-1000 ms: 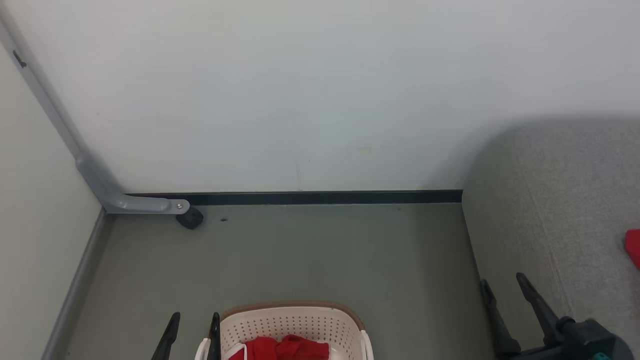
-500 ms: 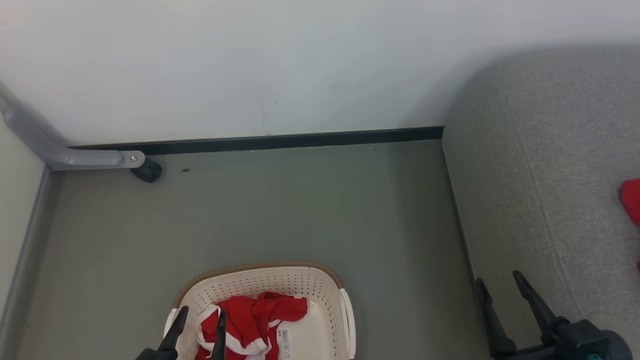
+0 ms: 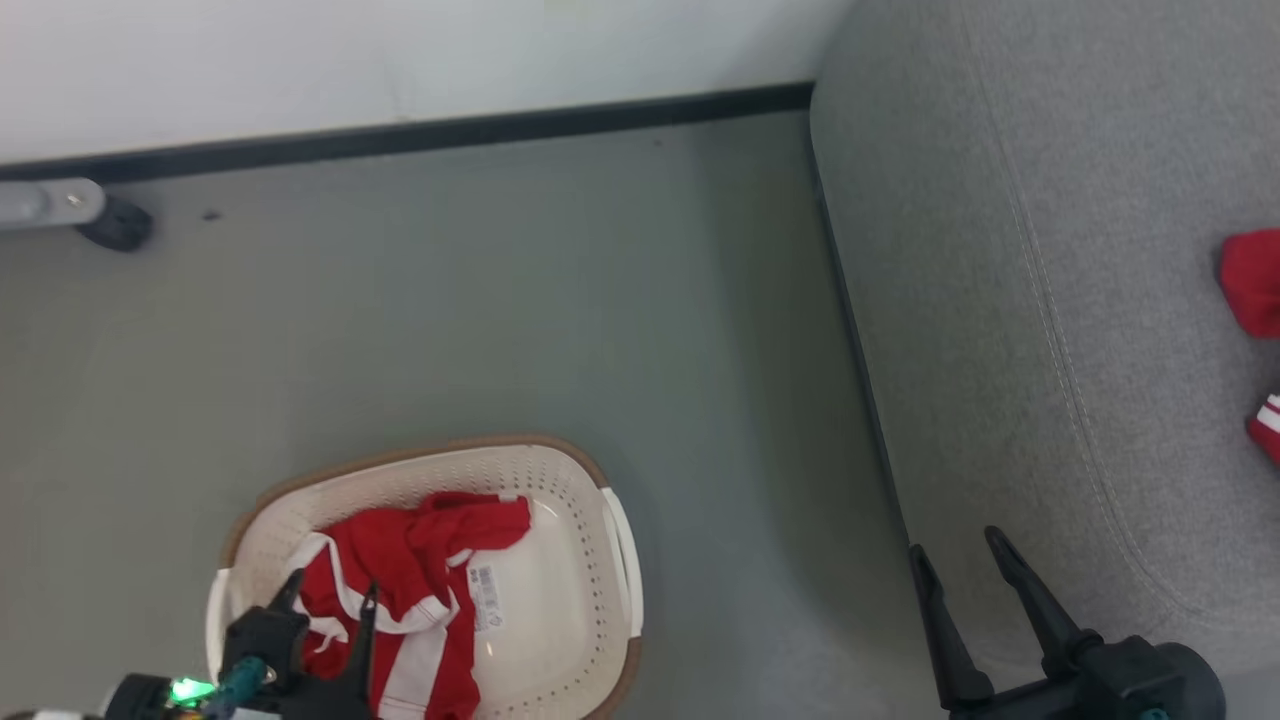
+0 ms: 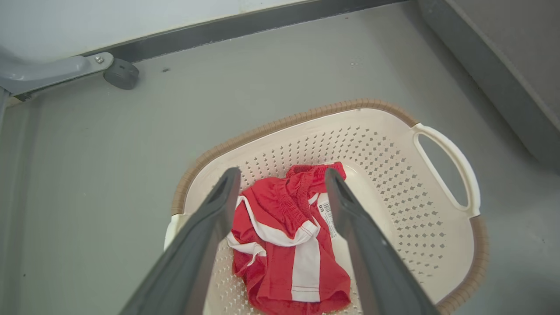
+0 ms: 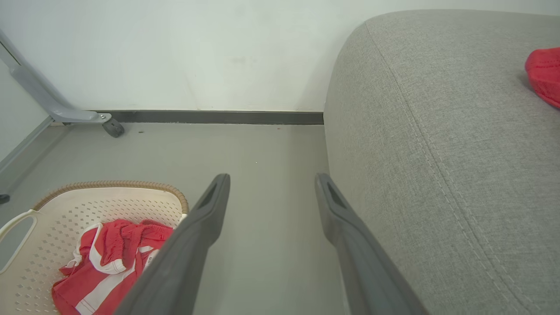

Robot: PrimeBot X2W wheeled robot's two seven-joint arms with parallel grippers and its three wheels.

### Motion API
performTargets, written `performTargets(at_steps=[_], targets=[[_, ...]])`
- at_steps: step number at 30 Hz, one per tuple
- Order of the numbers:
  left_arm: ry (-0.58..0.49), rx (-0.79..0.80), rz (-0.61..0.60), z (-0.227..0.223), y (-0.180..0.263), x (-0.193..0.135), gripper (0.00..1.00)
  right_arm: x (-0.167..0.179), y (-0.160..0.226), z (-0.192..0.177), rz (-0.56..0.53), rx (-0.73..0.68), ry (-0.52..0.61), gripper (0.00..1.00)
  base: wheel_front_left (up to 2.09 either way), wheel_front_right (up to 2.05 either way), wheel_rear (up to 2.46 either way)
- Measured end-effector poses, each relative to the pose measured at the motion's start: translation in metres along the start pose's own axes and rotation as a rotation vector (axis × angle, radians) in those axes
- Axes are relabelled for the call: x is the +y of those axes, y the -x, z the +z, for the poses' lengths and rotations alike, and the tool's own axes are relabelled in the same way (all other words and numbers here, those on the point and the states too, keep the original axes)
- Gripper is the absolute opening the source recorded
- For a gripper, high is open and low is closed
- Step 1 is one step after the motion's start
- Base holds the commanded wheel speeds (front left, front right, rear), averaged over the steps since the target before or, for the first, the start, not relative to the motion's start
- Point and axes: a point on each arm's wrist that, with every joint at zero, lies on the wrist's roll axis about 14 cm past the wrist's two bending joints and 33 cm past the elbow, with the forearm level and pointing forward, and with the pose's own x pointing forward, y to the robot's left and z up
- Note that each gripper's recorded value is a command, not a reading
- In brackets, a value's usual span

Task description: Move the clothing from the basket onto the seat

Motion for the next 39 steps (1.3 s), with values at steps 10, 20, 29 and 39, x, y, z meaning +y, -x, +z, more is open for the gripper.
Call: performTargets(at_steps=[10, 20, 29, 39], targets=[[-0.113, 0.185, -0.067, -0.038, -0.06, 0.005, 1.0, -0.002, -0.01, -0.027, -0.039, 0.083, -0.019, 1.0, 0.0, 0.0, 0.0], [-0.131, 0.373, -0.093, -0.09, -0.107, 0.007, 1.0, -0.008, -0.027, -0.054, -0.085, 0.155, -0.029, 1.0, 0.0, 0.0, 0.0], [-0.095, 0.568, -0.099, -0.146, -0.118, -0.013, 1.0, -0.023, -0.023, -0.085, -0.14, 0.252, -0.008, 1.0, 0.0, 0.0, 0.0], [-0.098, 0.624, -0.031, -0.153, -0.134, 0.002, 1.0, -0.022, -0.026, -0.096, -0.141, 0.278, -0.001, 1.0, 0.0, 0.0, 0.0]])
